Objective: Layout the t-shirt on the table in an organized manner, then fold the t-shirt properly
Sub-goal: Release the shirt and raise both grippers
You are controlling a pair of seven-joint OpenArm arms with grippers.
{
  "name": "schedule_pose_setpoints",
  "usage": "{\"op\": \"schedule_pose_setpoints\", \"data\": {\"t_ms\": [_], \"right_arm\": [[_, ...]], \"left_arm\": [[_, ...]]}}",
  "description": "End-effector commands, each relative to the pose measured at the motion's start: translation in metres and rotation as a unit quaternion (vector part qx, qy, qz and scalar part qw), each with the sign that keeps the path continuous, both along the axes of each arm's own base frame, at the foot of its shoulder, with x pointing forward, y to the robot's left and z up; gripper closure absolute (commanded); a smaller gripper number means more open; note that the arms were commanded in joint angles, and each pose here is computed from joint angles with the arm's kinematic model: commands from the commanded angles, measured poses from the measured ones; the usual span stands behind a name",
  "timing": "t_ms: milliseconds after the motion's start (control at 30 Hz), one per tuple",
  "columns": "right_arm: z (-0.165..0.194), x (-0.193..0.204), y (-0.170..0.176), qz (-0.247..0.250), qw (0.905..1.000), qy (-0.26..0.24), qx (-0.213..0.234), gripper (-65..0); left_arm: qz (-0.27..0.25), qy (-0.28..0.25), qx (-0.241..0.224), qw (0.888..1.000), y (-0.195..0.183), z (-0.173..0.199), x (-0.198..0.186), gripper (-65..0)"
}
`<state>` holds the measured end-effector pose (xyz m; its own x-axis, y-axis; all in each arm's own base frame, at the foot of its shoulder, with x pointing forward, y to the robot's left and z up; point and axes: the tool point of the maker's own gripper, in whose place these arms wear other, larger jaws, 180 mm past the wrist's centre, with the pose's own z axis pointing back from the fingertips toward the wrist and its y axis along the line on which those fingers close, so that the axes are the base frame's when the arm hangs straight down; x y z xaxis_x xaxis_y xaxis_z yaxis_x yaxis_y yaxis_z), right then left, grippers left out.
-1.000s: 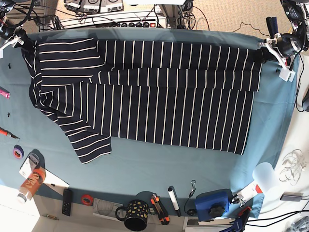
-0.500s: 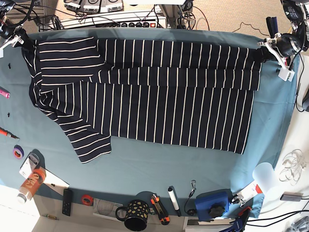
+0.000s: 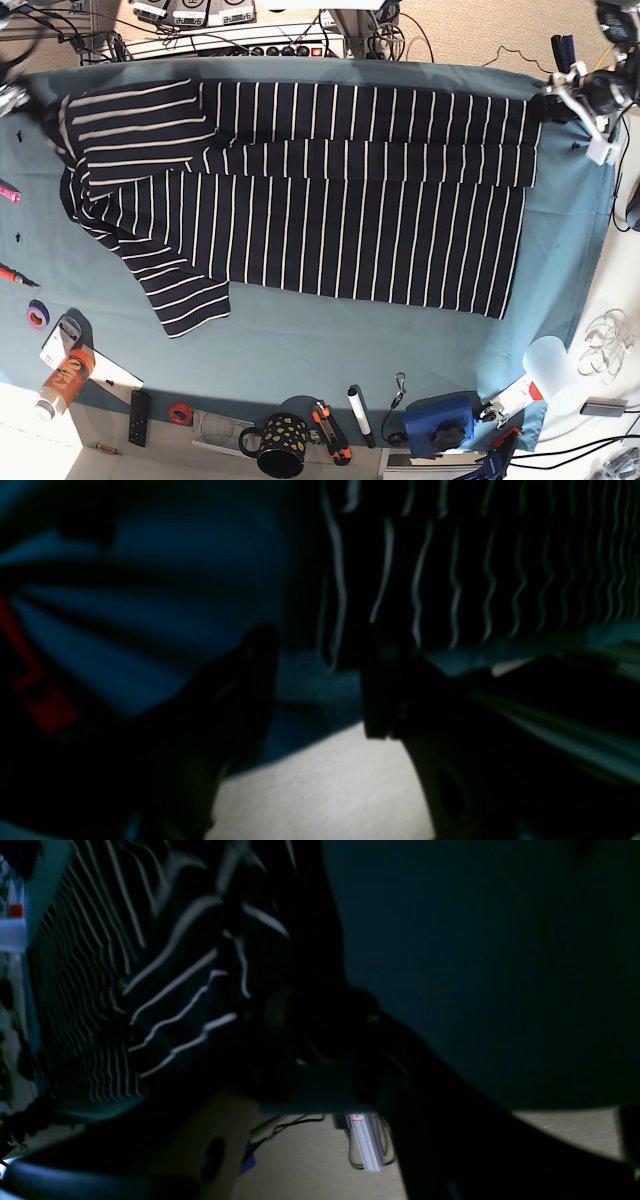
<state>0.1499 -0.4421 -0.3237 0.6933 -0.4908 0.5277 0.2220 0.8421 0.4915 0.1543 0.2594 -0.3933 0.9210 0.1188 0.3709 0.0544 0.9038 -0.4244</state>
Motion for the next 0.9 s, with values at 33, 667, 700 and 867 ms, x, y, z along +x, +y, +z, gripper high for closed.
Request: {"op": "schedule_pose_setpoints", "data": {"t_ms": [33, 667, 700, 867], "right_arm": [[0.036, 0.018, -0.018, 0.013, 0.9988, -0.030, -0.036, -18.2], [0.057, 0.054, -0.040, 0.019, 0.9935, -0.026, -0.109, -18.2], [0.059, 0.063, -0.041, 0.021, 0.9923, -0.027, -0.119, -18.2], [0.074, 0.128, -0.032, 0.039, 0.9814, -0.082, -0.169, -18.2]], "left_arm": [[-0.010, -0.010, 0.016, 1.000, 0.011, 0.011, 0.006, -28.6], [-0.003, -0.074, 0.023, 0.997, 0.018, 0.032, 0.044, -28.6], [-0.002, -0.083, 0.024, 0.996, 0.018, 0.036, 0.050, -28.6], [-0.001, -0.117, 0.023, 0.993, 0.018, 0.050, 0.074, -28.6]]}}
